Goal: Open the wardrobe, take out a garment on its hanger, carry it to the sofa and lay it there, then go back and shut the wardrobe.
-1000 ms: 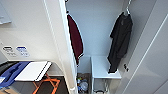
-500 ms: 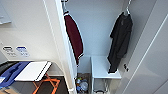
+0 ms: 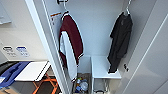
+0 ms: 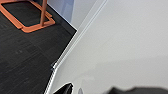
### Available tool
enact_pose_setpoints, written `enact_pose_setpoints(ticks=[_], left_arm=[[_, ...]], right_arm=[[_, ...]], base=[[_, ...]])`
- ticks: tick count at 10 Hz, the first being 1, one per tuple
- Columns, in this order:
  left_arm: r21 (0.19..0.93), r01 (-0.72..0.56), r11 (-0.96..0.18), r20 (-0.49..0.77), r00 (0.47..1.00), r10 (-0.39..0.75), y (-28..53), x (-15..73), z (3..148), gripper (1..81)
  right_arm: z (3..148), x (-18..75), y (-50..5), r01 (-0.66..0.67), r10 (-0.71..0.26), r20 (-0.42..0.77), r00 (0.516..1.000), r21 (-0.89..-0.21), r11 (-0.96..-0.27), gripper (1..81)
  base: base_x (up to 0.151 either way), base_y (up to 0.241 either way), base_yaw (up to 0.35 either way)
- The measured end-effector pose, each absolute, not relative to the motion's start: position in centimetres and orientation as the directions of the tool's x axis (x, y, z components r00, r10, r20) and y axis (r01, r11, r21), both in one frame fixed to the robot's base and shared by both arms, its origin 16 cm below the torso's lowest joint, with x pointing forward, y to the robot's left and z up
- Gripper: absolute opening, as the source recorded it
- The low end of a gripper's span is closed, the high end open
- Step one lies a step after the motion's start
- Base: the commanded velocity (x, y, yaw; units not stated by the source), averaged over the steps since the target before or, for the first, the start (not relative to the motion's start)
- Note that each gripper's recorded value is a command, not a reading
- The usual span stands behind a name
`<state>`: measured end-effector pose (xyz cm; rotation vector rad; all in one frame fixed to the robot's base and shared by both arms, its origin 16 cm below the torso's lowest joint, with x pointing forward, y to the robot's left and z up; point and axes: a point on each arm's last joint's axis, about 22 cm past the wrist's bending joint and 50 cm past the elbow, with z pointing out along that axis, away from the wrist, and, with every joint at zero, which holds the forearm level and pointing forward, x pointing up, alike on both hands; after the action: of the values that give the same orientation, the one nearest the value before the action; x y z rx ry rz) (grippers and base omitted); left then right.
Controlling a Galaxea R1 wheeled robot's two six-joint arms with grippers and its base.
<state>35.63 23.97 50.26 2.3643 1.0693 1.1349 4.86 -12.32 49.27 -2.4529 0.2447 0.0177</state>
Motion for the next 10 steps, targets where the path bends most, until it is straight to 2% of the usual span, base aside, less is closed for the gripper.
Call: enact_pose_setpoints(ticks=[1,2,3,5,8,10], left_arm=[[0.532,0.508,-0.677,0.547,0.404,0.733,25.7,34.6,49.9,81.1],[0.506,0.525,-0.684,0.542,0.423,0.726,27.0,33.1,49.1,81.1],[0.470,0.541,-0.698,0.525,0.464,0.713,28.1,31.2,48.1,81.1],[0.389,0.471,-0.791,0.501,0.612,0.611,27.0,28.1,46.4,81.1],[0.372,0.344,-0.862,0.439,0.752,0.491,25.1,25.1,45.2,81.1],[0.407,0.247,-0.879,0.397,0.819,0.414,22.9,23.3,45.1,81.1]], right_arm=[[49.3,4.9,-12.1,-0.180,-0.171,-0.075,0.982,-0.624,-0.760,81.1],[49.2,5.1,-12.3,-0.174,-0.168,-0.069,0.983,-0.621,-0.764,81.1],[49.0,5.2,-12.5,-0.171,-0.167,-0.065,0.984,-0.617,-0.768,81.1],[49.0,5.2,-11.9,-0.170,-0.166,-0.065,0.984,-0.621,-0.765,81.1],[48.7,5.1,-11.7,-0.161,-0.159,-0.059,0.985,-0.617,-0.770,81.1],[48.0,5.0,-12.5,-0.160,-0.159,-0.055,0.986,-0.597,-0.786,81.1]], base=[[0.000,0.000,0.000],[0.000,0.000,0.000],[0.000,0.000,0.000],[0.000,0.000,0.000],[0.000,0.000,0.000],[0.000,0.000,0.000]])
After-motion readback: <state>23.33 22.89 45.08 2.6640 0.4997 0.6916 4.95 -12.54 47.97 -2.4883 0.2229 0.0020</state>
